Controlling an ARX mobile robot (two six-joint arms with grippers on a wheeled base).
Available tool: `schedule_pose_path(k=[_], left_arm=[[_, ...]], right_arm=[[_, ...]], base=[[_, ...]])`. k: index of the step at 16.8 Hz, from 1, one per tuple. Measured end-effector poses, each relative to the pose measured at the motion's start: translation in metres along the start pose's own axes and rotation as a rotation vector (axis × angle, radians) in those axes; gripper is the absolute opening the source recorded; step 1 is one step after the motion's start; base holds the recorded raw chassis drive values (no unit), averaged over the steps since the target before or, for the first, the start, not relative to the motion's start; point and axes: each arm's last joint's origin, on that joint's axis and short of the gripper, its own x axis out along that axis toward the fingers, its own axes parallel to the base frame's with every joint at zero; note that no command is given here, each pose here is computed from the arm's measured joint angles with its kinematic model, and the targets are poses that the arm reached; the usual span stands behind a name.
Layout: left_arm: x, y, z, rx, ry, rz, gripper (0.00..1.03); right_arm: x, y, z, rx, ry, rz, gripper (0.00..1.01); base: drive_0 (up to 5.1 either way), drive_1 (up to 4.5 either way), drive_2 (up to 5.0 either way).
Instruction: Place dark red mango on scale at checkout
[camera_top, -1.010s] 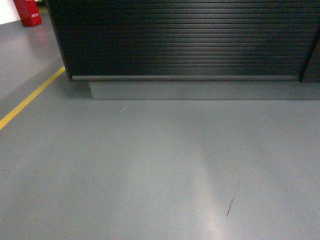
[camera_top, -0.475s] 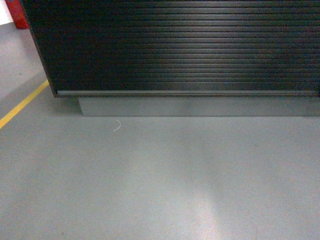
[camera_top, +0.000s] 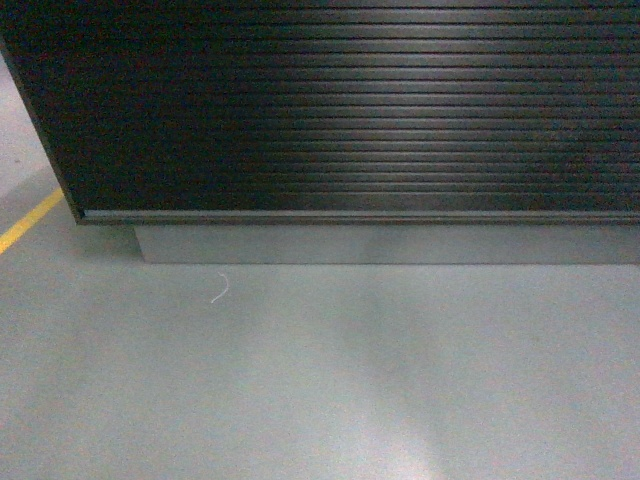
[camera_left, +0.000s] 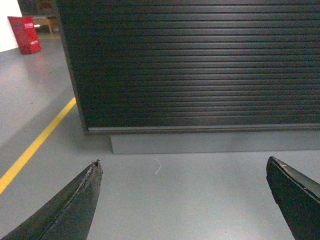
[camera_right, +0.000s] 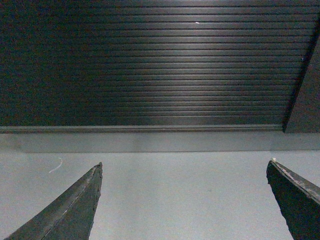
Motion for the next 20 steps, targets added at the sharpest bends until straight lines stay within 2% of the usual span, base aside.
schedule_pose_path(k=[20], left_arm=[[0.0000,0.0000,-0.0003,0.000,0.003,0.000,0.98]], right_arm=[[0.0000,0.0000,-0.0003,0.000,0.003,0.000,0.98]], base=[[-0.1,4.06,-4.2]])
